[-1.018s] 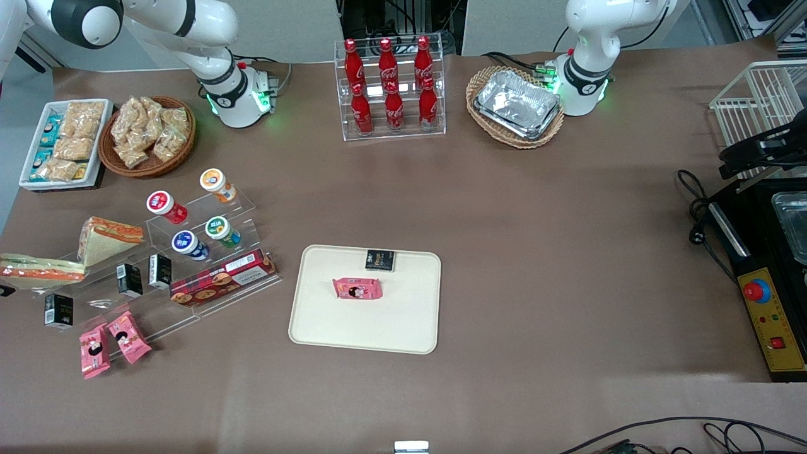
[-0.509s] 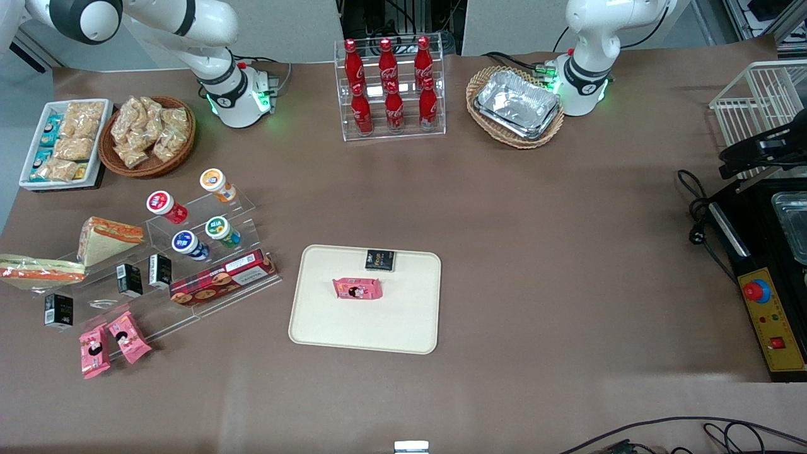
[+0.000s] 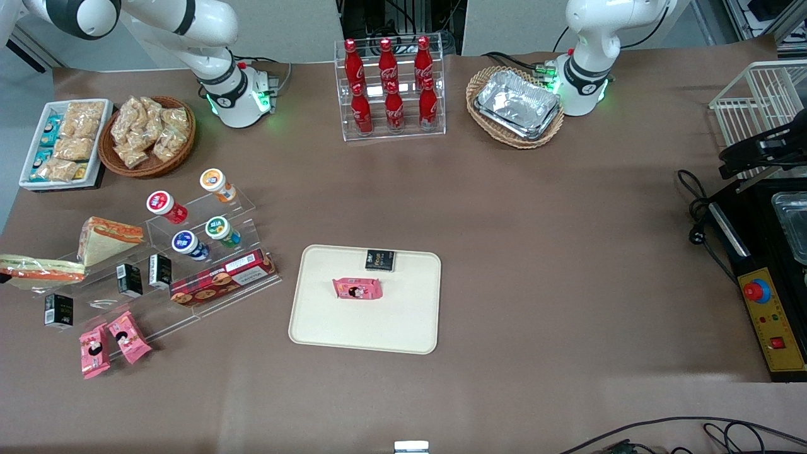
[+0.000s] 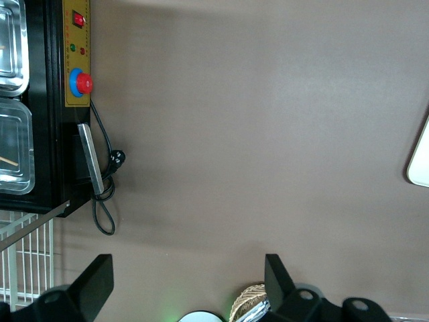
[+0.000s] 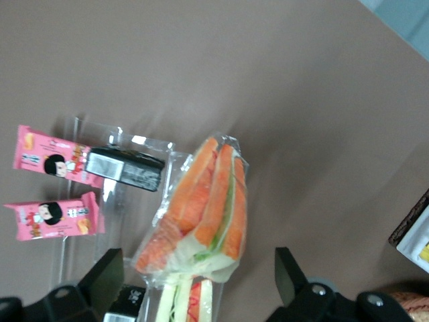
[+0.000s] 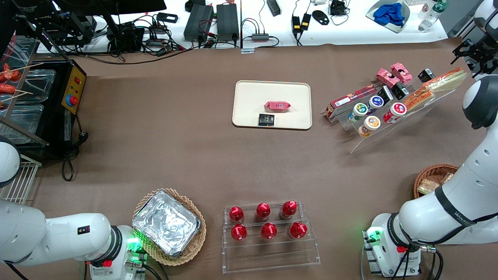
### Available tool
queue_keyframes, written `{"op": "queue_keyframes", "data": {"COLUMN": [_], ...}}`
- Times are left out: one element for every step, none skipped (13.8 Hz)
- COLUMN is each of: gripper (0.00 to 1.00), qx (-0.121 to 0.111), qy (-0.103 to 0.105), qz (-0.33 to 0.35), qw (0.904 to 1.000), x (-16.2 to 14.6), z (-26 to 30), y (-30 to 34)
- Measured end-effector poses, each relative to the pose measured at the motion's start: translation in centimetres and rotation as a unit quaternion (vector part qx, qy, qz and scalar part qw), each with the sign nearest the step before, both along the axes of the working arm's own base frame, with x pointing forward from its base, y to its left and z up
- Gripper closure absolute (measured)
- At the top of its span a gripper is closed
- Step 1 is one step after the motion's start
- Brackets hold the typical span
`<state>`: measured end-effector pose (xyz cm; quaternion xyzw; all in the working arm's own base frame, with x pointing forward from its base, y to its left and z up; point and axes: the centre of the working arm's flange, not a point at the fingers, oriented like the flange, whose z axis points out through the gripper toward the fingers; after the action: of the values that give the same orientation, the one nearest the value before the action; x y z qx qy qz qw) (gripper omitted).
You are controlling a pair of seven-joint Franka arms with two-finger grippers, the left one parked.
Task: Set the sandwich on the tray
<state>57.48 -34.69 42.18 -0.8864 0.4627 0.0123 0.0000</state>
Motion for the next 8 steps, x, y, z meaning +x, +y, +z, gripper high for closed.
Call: {"op": "queue_keyframes", "data": {"gripper": [0.00,0.00,0.00,0.00,0.00,0.00,0.00,0.00], "qx": [0.002,0.000,-0.001,-0.005,-0.009,-0.009,-0.009,-0.010], "qy": [0.003,0.002,0.001,-0.002,-0.005,-0.008,-0.013,-0.016], "qz": [-0.002,-0.005,-0.008,-0.010,-0.006,-0.003,-0.001,0.001], "qw": [1.0000,1.0000,1.0000,0.9999,0.9999,0.9999,0.9999,0.9998], "x": [-0.2,-0.4,-0.7,-0.9,-1.0,-0.9,-0.7,-0.6], "z": [-0.5,-0.9,-1.4,-2.0,-2.7,-3.5,-4.1,-4.4], "y": [-0.1,-0.4,-0.7,-1.1,-1.4,-1.6,-1.7,-1.8]}}
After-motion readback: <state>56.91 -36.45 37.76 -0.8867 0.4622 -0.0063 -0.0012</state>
